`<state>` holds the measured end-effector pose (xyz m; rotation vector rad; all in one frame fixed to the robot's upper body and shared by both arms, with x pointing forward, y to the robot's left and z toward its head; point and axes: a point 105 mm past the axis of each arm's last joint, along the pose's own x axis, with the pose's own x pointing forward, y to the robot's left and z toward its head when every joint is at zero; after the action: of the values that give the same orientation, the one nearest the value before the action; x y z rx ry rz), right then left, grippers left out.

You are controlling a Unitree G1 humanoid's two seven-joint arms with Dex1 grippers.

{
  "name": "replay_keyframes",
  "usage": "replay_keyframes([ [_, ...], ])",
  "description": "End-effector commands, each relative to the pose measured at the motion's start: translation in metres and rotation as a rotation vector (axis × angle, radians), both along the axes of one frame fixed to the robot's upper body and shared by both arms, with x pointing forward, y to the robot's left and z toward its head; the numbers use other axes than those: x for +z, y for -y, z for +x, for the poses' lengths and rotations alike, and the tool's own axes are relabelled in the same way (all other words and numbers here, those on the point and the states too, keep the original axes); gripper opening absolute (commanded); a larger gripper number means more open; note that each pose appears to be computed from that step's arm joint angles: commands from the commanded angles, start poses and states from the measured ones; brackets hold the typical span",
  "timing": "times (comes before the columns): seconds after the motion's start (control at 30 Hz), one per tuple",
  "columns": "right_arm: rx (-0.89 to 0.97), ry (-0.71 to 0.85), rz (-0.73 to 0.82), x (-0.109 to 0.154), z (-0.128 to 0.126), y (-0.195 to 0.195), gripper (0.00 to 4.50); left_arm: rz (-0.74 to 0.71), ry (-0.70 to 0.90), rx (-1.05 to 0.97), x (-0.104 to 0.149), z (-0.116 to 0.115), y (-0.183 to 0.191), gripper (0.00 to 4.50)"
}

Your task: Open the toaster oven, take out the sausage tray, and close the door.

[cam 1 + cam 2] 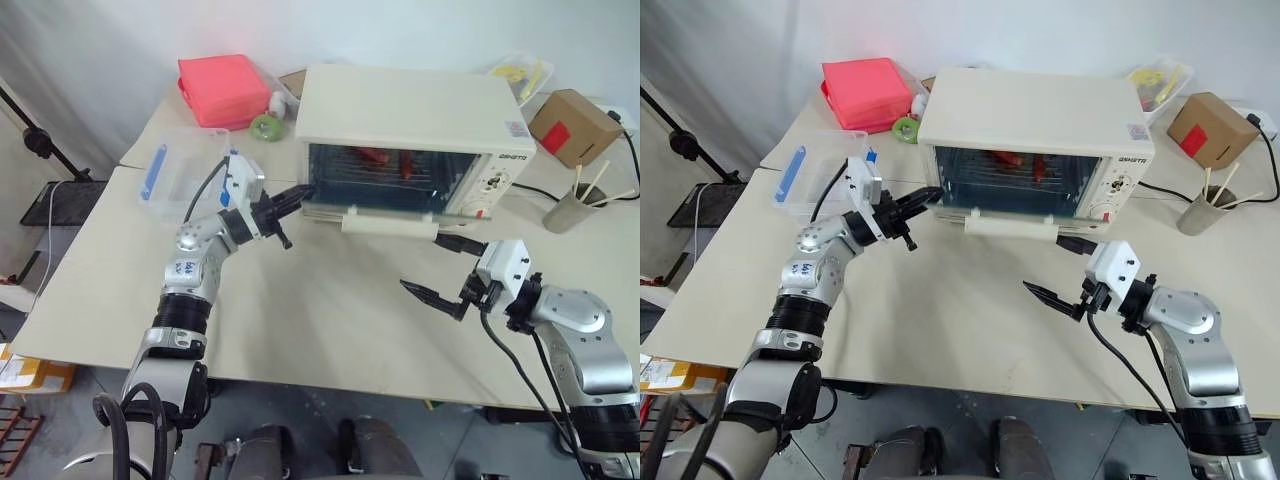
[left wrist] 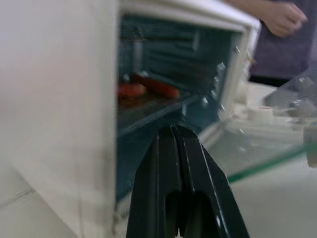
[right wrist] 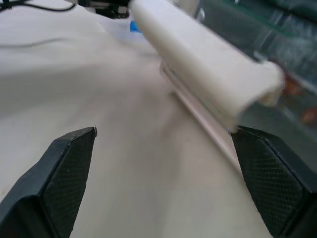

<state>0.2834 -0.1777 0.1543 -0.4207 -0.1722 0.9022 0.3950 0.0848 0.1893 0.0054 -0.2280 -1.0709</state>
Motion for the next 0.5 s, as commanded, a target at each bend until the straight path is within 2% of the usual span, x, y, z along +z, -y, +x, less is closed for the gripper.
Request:
replay_keyframes([
  [0.03, -0.048, 0.075, -0.001, 0.008, -0.013, 0.008, 4.50, 0.037, 0.032, -0.074, -0.002, -0.005, 0.015, 0.01],
  [0.2, -0.262, -0.026, 0.011, -0.030, -0.044, 0.044, 4.50, 0.107, 0.017, -0.140, -0.024, -0.020, 0.016, 0.01],
  [0.27, -0.346, -0.032, -0.038, -0.041, -0.056, 0.060, 4.50, 0.131, -0.009, -0.146, -0.033, -0.023, 0.011, 0.01],
  [0.33, -0.420, 0.005, -0.053, -0.033, -0.059, 0.072, 4.50, 0.158, -0.015, -0.108, -0.042, -0.024, 0.005, 0.01],
  [0.4, -0.477, 0.078, -0.061, -0.014, -0.051, 0.078, 4.50, 0.183, -0.018, -0.082, -0.052, -0.027, -0.001, 0.01],
  [0.5, -0.456, 0.163, -0.096, 0.009, -0.037, 0.069, 4.50, 0.202, -0.017, -0.055, -0.061, -0.033, -0.006, 0.01],
])
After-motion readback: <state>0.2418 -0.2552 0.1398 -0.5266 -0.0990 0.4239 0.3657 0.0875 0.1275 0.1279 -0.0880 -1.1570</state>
